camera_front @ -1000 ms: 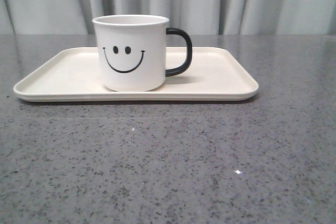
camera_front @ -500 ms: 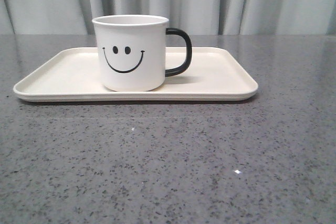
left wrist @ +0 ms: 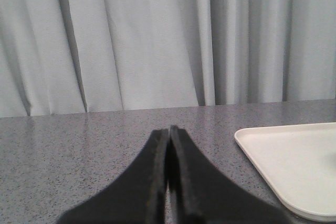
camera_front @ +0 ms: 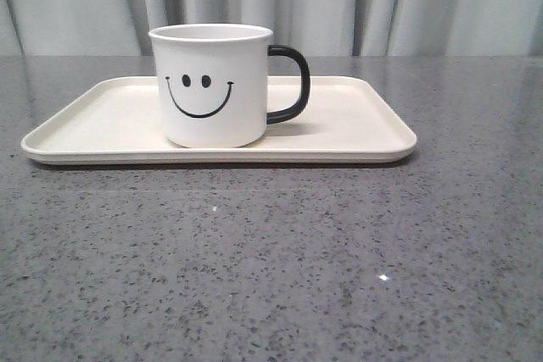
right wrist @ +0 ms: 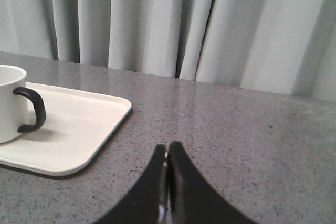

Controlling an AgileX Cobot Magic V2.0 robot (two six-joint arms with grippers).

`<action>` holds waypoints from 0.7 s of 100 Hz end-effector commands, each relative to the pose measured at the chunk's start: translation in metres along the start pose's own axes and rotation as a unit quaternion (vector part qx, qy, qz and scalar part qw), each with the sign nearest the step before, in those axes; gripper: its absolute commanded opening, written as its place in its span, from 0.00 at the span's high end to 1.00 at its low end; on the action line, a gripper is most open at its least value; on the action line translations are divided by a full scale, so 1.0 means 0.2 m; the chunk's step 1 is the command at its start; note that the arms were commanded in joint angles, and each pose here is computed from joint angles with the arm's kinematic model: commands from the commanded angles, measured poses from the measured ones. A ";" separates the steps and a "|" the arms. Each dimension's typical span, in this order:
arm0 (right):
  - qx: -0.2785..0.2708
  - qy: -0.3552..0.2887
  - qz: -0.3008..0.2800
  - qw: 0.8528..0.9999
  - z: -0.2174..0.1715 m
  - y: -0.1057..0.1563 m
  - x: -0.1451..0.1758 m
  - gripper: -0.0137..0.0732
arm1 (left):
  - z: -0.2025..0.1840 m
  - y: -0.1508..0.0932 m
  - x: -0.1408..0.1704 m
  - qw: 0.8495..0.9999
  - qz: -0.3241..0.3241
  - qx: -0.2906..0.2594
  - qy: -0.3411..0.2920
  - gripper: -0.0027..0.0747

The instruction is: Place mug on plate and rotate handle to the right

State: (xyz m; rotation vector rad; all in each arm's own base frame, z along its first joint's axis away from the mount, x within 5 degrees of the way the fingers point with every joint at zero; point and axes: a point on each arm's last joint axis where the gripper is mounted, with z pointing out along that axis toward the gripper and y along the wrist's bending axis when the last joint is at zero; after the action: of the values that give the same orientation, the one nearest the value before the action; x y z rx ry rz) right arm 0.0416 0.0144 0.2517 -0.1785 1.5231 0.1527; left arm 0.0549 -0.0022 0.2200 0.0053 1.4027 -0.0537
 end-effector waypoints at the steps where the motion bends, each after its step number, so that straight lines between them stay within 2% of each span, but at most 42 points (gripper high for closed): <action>1: 0.020 -0.057 0.003 0.998 -0.02 -0.02 -0.05 0.97 | -0.01 0.00 -0.03 0.999 -0.009 0.004 -0.049 0.99; 43: 0.029 -0.037 0.009 0.999 0.01 -0.03 0.06 0.97 | -0.01 0.00 -0.03 0.999 -0.009 0.004 -0.049 0.99; 70: 0.058 -0.030 0.035 0.997 0.05 -0.05 0.23 0.97 | -0.01 0.00 -0.03 0.999 -0.009 0.004 -0.049 0.99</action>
State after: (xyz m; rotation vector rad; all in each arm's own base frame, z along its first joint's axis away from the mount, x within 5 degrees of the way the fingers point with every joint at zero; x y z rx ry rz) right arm 0.0556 0.0100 0.1987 -0.0915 1.5826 0.1423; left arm 0.0549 -0.0022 0.2200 0.0053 1.4027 -0.0537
